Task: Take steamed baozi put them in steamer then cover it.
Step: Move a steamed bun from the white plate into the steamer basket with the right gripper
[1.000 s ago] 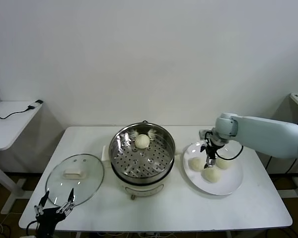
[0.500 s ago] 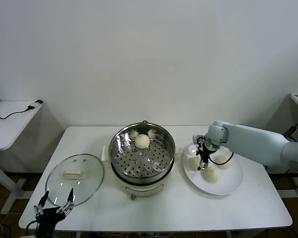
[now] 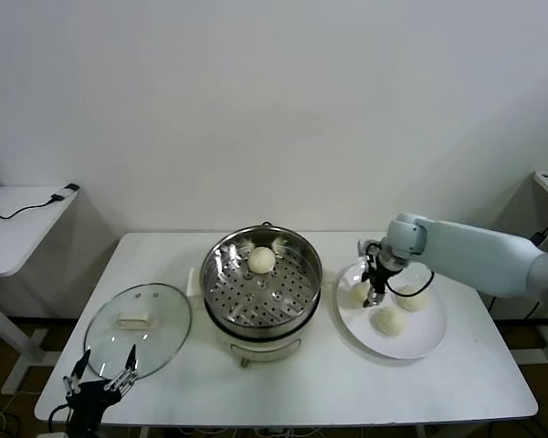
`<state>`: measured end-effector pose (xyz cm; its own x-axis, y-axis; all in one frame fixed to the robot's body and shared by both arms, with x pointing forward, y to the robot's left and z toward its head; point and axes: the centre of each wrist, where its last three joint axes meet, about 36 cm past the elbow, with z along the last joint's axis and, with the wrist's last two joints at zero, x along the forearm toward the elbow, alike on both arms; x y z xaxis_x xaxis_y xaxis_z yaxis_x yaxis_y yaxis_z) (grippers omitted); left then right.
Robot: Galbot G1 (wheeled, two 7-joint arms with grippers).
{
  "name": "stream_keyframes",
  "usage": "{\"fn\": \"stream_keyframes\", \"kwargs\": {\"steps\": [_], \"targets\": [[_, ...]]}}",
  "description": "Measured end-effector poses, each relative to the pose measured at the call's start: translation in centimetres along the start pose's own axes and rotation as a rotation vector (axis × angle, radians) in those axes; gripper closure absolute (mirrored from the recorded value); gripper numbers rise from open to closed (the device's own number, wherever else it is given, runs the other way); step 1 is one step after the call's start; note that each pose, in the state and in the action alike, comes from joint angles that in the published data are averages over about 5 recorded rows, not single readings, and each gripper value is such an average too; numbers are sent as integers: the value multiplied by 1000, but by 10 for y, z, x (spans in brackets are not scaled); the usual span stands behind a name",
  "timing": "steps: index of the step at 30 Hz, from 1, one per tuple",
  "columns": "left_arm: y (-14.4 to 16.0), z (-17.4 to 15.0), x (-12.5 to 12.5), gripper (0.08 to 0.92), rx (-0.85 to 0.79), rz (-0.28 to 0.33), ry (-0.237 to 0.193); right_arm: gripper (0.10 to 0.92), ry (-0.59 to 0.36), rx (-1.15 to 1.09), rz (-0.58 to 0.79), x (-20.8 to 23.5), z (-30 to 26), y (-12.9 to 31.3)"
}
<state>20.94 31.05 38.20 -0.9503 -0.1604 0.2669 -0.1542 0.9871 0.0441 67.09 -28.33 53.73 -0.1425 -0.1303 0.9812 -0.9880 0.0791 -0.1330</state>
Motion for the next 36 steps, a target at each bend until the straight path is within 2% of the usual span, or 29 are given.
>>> {"fn": "stream_keyframes", "kwargs": {"steps": [4, 9, 16, 20, 26, 36], "targets": [[-1, -3, 0, 177, 0, 3, -2, 318, -30, 17, 25, 58, -20, -11], [-3, -6, -2, 177, 1, 10, -5, 318, -106, 30, 62, 130, -70, -7], [-5, -10, -3, 177, 1, 23, -8, 318, -195, 69, 61, 173, -159, 23], [-5, -11, -2, 177, 0, 24, -8, 318, -199, 108, 52, 169, -205, 40], [-4, -10, 0, 177, 1, 21, -4, 318, -167, 149, 42, 135, -258, 55], [-2, -8, 3, 177, 7, 6, -4, 318, -119, 175, 44, 67, -306, 65]]}}
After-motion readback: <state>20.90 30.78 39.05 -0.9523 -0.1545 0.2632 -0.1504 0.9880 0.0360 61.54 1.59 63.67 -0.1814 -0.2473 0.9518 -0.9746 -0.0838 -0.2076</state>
